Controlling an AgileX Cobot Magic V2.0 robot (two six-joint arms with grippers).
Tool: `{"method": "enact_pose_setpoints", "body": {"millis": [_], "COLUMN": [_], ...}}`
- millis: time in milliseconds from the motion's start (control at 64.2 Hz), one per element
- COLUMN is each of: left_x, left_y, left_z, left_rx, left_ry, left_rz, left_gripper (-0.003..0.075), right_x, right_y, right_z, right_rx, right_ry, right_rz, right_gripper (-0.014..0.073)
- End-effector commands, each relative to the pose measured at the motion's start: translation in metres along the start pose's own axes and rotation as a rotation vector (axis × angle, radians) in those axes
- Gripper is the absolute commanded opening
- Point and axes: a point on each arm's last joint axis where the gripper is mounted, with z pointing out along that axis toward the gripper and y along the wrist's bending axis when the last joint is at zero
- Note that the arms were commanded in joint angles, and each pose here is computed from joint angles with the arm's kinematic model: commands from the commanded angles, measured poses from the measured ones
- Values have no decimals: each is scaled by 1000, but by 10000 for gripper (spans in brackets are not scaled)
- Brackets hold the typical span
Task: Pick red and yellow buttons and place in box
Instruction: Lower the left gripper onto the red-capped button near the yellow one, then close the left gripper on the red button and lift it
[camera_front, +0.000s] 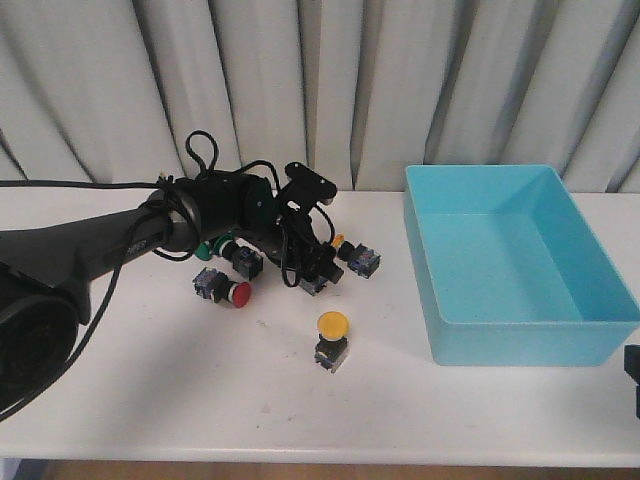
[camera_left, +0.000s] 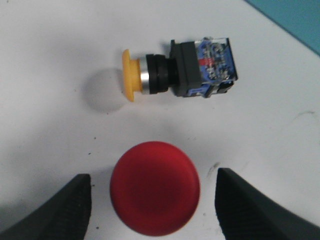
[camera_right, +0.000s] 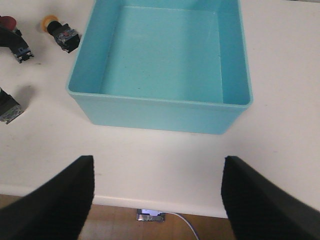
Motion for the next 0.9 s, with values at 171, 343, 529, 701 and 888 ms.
{"method": "enact_pose_setpoints", "body": {"millis": [171, 343, 529, 701, 888], "left_x": [-30, -30, -32, -30, -41], "left_y": [1, 2, 2, 1, -1], "left_z": [-29, -26, -27, -29, -60], "left_rx": [-29, -36, -42, -33, -24], "left_ry": [-163, -178, -196, -172, -179], "left_rz": [-9, -9, -10, -9, -1], "left_gripper": [447, 336, 209, 165, 167], "right_x": [-14, -14, -14, -14, -14], "right_y": [-2, -2, -2, -2, -2], "right_z": [-5, -5, -5, -5, -5], "right_rx": [11, 11, 11, 11, 11], "right_ry": [-87, -86, -82, -82, -84], "right_rz": [-5, -5, -5, -5, -5], "right_gripper": [527, 527, 527, 527, 527]}}
